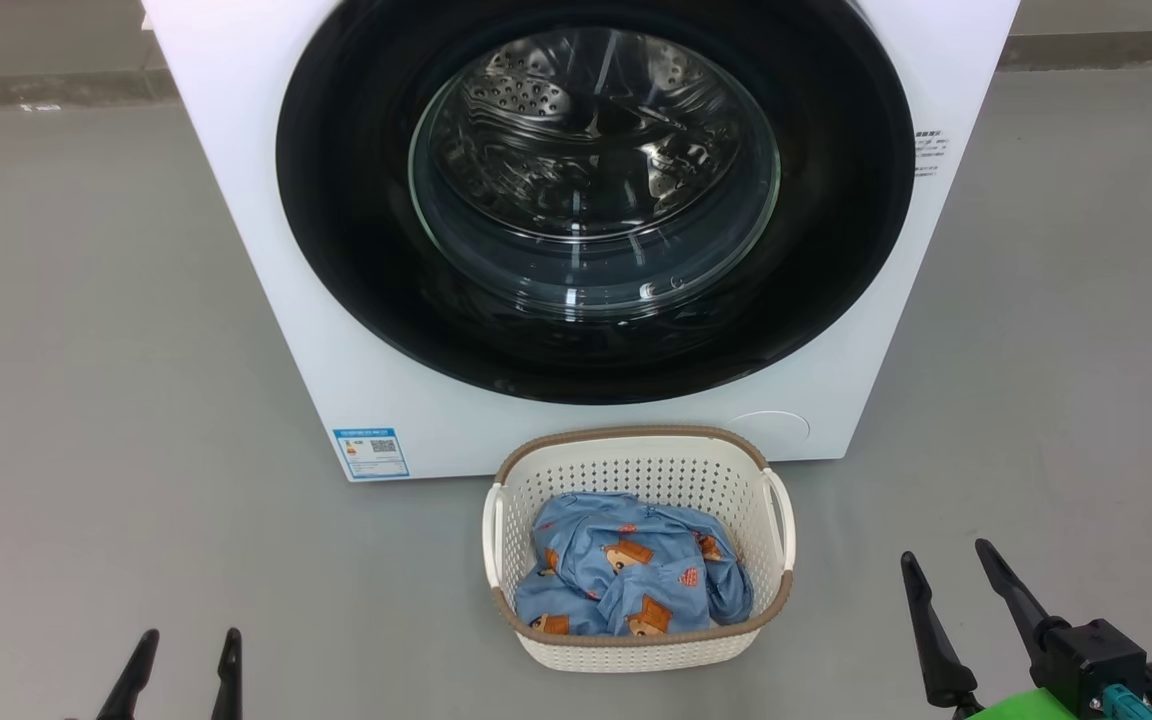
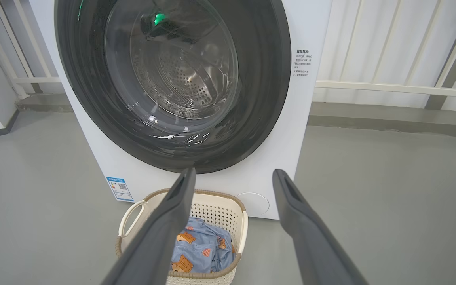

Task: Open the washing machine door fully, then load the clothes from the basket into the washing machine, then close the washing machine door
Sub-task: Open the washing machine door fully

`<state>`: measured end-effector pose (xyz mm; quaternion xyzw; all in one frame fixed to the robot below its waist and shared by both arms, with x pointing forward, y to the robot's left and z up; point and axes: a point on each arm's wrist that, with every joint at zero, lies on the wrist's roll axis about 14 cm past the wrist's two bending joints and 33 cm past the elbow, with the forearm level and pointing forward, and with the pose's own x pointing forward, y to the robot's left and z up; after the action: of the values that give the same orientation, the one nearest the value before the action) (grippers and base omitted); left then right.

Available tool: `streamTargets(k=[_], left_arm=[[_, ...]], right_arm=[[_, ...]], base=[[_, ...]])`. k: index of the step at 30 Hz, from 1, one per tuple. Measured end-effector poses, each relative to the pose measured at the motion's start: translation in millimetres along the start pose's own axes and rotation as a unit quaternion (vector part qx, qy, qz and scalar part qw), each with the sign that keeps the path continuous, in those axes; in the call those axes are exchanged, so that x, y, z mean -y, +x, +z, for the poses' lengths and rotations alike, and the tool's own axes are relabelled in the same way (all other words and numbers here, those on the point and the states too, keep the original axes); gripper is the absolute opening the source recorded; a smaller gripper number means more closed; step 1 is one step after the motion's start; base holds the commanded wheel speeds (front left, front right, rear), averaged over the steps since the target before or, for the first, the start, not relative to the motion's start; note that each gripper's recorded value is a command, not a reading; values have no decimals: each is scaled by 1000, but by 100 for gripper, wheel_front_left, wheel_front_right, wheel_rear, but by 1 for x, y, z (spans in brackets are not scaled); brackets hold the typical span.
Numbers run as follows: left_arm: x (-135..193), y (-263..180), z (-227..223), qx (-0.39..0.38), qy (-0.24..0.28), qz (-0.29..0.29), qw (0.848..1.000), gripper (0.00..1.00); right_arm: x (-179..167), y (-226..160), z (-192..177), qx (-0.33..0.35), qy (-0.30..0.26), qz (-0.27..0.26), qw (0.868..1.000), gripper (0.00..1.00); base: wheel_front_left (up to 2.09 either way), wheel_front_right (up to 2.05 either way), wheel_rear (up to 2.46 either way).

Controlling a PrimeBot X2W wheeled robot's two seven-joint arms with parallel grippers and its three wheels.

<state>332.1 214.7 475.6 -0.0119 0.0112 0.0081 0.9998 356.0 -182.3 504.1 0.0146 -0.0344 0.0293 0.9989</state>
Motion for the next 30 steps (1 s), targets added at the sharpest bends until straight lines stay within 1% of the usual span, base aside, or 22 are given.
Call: streamTargets(k=[6, 11, 28, 30], left_arm=[[1, 0, -2, -3, -3, -1, 1000, 100], [0, 0, -2, -3, -4, 0, 1000, 100], [2, 1, 0, 0, -5, -2, 1000, 100], [3, 2, 4, 8, -13, -1, 1000, 100]], right_arm=[[-1, 0, -1, -1, 1, 0, 1000, 100], [-2, 0, -1, -1, 3, 0, 1000, 100], [-1, 0, -2, -3, 3, 0, 1000, 100], [-1, 0, -2, -3, 3, 0, 1000, 100]], base=[[24, 24, -47], [67, 67, -134], [114, 114, -229], [84, 84, -168]])
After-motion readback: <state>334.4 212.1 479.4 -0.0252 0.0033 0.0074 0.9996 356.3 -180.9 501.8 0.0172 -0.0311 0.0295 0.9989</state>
